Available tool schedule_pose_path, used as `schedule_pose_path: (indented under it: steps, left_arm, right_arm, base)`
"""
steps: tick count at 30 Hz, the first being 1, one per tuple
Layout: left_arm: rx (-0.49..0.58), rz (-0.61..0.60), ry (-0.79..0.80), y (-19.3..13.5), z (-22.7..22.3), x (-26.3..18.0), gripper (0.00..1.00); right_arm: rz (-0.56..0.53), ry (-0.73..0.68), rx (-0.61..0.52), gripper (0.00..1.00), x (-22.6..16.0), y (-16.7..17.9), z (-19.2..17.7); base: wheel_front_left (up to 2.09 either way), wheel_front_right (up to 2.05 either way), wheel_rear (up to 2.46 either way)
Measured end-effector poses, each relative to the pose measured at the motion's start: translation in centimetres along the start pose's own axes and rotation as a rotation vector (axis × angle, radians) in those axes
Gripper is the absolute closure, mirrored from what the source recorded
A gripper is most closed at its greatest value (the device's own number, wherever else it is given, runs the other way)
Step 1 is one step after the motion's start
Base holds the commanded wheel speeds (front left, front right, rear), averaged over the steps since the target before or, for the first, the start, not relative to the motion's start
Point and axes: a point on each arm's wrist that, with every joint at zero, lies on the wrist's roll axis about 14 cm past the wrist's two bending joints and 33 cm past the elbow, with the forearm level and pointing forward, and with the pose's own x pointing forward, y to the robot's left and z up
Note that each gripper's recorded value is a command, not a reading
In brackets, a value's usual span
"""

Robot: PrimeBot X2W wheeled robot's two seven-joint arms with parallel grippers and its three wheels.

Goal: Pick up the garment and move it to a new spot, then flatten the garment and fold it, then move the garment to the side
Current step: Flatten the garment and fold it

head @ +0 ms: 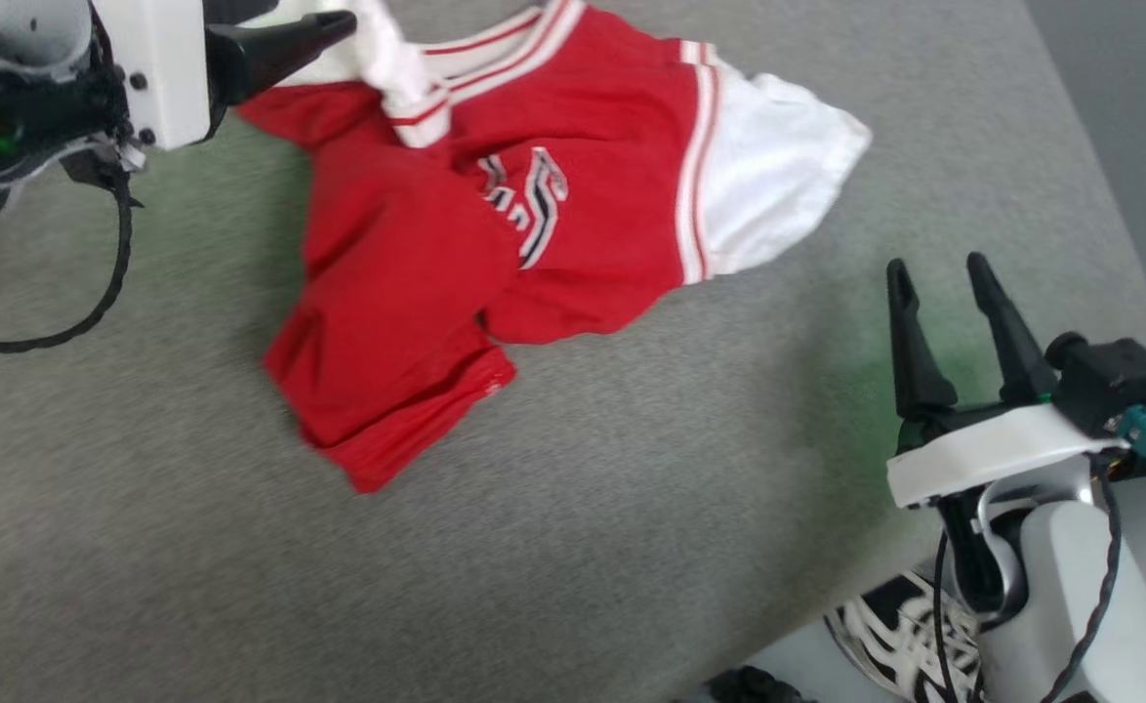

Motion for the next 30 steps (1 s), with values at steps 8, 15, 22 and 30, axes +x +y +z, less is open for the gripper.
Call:
schedule_pose_path:
  steps: [8, 15, 22, 30]
  left_arm:
    - [-0.044, -0.035, 0.137, 0.0, -2.1, 2.4, 0.0]
    - [-0.075, -0.079, 0.118, -1.1, -1.9, 2.4, 1.0]
    - [-0.151, -0.149, -0.046, -2.9, 1.1, -1.2, 1.0]
    - [-0.291, -0.032, -0.149, 0.1, -3.2, -10.8, 1.0]
  right_arm:
    - [-0.036, 0.025, -0.002, 0.0, -0.5, -1.2, -1.3]
    - [-0.003, 0.002, 0.0, 0.0, 0.7, 0.0, -0.8]
    - [0.029, -0.03, -0.036, 0.0, 2.4, 1.2, 0.2]
    - [0.148, -0.061, -0.048, 0.0, 4.8, 6.2, 2.4]
  base:
    - [0.0, 0.0, 0.0]
    - [0.0, 0.0, 0.0]
    - [0.0, 0.0, 0.0]
    - [0.0, 0.0, 0.0]
